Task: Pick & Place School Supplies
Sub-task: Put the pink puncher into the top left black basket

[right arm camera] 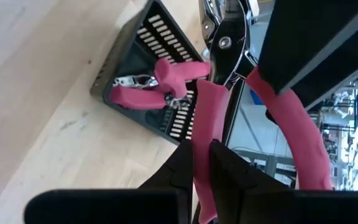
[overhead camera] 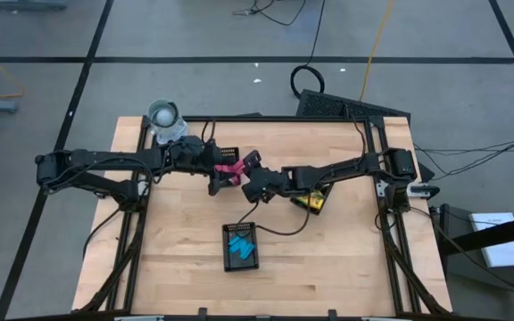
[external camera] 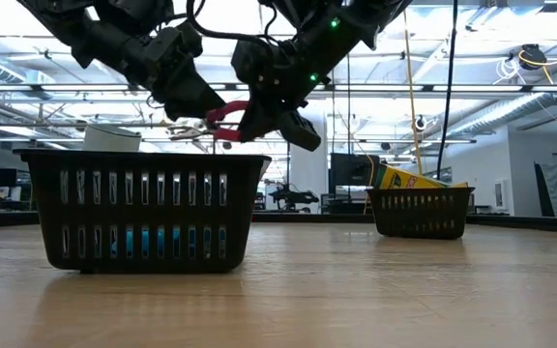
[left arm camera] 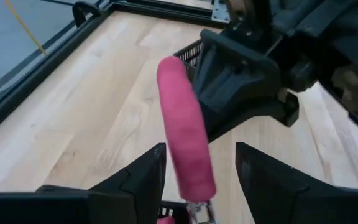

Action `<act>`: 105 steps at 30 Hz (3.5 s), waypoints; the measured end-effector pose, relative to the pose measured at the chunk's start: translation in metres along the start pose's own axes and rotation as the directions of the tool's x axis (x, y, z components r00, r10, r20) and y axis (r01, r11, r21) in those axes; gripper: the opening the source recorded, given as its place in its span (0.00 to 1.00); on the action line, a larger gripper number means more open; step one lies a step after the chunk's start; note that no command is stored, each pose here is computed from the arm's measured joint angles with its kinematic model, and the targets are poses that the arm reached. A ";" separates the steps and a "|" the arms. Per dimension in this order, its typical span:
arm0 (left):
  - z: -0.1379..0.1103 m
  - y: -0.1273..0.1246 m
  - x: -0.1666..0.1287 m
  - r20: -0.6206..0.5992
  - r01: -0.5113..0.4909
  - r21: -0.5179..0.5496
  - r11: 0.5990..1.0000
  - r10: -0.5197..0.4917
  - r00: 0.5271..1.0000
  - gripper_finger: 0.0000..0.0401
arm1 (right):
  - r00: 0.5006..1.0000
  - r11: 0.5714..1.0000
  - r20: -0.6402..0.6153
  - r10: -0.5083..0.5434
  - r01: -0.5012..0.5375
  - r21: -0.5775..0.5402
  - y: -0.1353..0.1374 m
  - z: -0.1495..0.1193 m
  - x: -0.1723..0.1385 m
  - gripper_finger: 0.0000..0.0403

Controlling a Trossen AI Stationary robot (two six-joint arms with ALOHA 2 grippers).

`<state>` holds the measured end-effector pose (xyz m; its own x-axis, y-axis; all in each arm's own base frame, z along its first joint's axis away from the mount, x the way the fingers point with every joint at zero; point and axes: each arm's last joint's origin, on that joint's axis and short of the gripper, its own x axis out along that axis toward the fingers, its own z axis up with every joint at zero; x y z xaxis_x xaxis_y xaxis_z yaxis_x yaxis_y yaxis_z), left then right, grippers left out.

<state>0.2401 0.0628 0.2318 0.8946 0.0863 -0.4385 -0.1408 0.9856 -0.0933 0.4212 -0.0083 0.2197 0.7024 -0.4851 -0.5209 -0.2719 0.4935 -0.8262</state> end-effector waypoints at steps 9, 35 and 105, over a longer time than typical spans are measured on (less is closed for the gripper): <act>0.009 0.012 0.029 -0.055 -0.020 -0.022 1.000 0.019 0.998 0.49 | 1.000 1.000 0.014 0.001 -0.002 0.018 -0.002 -0.001 0.001 0.05; 0.014 0.019 0.027 -0.125 -0.053 0.097 0.994 0.065 0.990 0.20 | 0.999 0.994 -0.025 -0.020 0.023 0.111 -0.002 -0.002 0.001 0.28; -0.016 0.069 -0.002 0.302 -0.041 -0.520 0.853 0.228 0.926 0.20 | 0.994 0.919 -0.107 0.001 0.041 0.391 0.020 0.020 -0.182 0.56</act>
<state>0.2215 0.1282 0.2122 0.9239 0.3488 -0.1575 -0.3774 0.7620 -0.5263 0.3012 0.1043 0.3025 0.6280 -0.5590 -0.5413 0.0367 0.7161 -0.6970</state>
